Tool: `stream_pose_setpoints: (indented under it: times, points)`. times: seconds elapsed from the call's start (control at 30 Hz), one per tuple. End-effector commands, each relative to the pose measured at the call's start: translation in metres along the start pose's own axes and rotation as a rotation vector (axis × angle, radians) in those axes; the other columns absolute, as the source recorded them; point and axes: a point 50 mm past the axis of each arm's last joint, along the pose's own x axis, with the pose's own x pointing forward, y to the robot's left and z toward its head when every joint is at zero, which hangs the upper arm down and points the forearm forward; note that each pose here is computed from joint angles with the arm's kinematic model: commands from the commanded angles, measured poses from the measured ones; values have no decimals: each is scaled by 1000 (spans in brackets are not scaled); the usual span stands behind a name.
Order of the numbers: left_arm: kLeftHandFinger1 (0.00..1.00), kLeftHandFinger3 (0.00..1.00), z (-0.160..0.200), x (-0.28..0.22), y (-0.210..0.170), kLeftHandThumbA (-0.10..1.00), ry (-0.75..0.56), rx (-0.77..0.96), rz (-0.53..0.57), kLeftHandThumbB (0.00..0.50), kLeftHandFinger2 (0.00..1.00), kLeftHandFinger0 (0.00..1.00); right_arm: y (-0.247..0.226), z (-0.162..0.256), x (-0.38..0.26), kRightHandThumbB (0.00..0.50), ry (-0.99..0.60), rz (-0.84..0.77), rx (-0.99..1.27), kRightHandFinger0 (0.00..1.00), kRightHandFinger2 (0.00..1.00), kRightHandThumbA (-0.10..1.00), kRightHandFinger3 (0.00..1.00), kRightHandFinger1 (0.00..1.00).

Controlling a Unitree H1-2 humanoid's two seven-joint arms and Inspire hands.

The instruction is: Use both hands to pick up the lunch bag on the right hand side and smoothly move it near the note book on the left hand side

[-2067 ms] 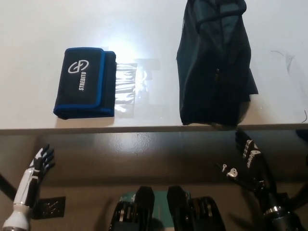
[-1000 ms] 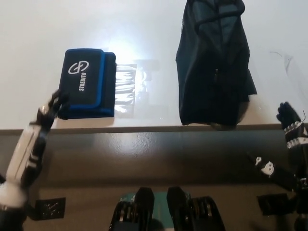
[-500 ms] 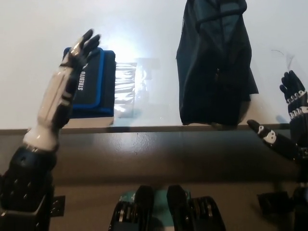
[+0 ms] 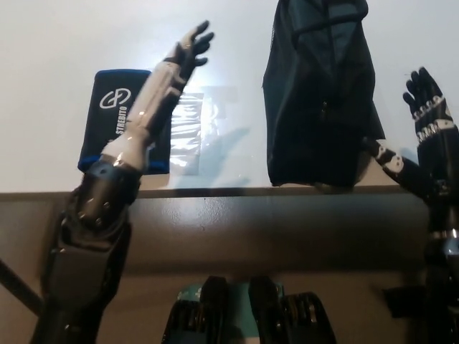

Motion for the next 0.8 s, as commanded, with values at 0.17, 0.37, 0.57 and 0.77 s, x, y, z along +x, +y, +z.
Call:
stream_pose_setpoints:
  times: [0.17, 0.37, 0.57, 0.77]
  points:
    - [1000, 1000, -4, 42, -12, 1000, 78, -92, -59, 318, 1000, 1000, 5, 0, 39, 194, 16, 7, 167, 1000, 1000, 1000, 1000, 1000]
    - [1000, 1000, -10, 57, -21, 1000, 103, -158, -44, 368, 1000, 1000, 9, -2, 55, 204, 43, 16, 276, 1000, 1000, 1000, 1000, 1000]
    - [1000, 1000, -23, 65, -31, 1000, 160, -130, -67, 366, 1000, 1000, 10, -25, 68, 203, 115, -24, 363, 1000, 1000, 1000, 1000, 1000]
    - [1000, 1000, -32, 77, -38, 1000, 203, -125, -73, 384, 1000, 1000, 14, -44, 85, 202, 159, -55, 375, 1000, 1000, 1000, 1000, 1000]
